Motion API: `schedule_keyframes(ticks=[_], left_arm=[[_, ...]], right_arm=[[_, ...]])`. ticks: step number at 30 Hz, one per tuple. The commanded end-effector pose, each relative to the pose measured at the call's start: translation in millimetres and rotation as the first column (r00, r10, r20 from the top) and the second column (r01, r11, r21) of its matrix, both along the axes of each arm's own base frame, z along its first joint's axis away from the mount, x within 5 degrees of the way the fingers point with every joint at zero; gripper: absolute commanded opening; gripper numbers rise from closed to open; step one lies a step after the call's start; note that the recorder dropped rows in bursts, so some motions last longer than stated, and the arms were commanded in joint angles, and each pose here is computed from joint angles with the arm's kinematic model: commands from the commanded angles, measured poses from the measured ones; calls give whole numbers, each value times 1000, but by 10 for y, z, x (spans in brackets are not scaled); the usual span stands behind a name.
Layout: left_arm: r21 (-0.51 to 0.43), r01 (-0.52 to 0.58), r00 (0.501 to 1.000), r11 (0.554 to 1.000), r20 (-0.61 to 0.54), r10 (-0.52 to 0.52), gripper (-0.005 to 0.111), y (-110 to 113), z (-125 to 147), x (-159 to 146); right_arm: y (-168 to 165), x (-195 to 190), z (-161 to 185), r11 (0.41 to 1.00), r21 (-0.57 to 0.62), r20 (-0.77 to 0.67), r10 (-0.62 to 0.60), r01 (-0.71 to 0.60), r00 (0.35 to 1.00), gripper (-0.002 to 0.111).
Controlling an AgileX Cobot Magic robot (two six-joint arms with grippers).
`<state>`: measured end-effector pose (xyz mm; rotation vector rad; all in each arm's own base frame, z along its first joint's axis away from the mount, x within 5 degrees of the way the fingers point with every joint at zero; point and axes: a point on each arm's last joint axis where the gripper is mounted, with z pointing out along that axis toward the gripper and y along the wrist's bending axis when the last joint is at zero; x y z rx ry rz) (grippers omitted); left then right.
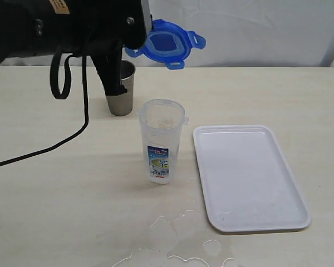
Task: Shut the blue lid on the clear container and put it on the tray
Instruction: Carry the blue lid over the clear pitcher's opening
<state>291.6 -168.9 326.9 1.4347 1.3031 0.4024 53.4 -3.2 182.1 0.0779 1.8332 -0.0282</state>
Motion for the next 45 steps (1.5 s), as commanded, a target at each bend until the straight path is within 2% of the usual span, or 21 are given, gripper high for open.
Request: schedule_keyframes(ticks=[1, 6, 11, 16, 22, 26, 35, 45], left_arm=[[87, 27, 999, 996, 17, -29, 0, -51, -114, 82], [75, 23, 994, 997, 108, -31, 0, -89, -117, 162], [199, 56, 986, 978, 145, -86, 0, -115, -211, 208], [211, 62, 991, 976, 106, -86, 0, -136, -315, 243], [259, 98, 995, 961, -41, -90, 0, -117, -449, 192], [239, 92, 993, 967, -93, -71, 0, -108, -479, 171], [224, 85, 990, 971, -128, -57, 0, -100, -489, 154], [189, 69, 997, 980, -58, -59, 0, -40, -229, 52]], right_arm=[[1, -1, -1, 1000, -6, 5, 3, -3, 1000, 4], [1, -1, -1, 1000, -6, 5, 3, -3, 1000, 4], [1, -1, -1, 1000, -6, 5, 3, -3, 1000, 4], [1, -1, -1, 1000, -6, 5, 3, -3, 1000, 4], [1, -1, -1, 1000, -6, 5, 3, -3, 1000, 4], [1, -1, -1, 1000, -6, 5, 3, -3, 1000, 4], [1, -1, -1, 1000, -6, 5, 3, -3, 1000, 4], [1, -1, -1, 1000, -6, 5, 3, -3, 1000, 4]])
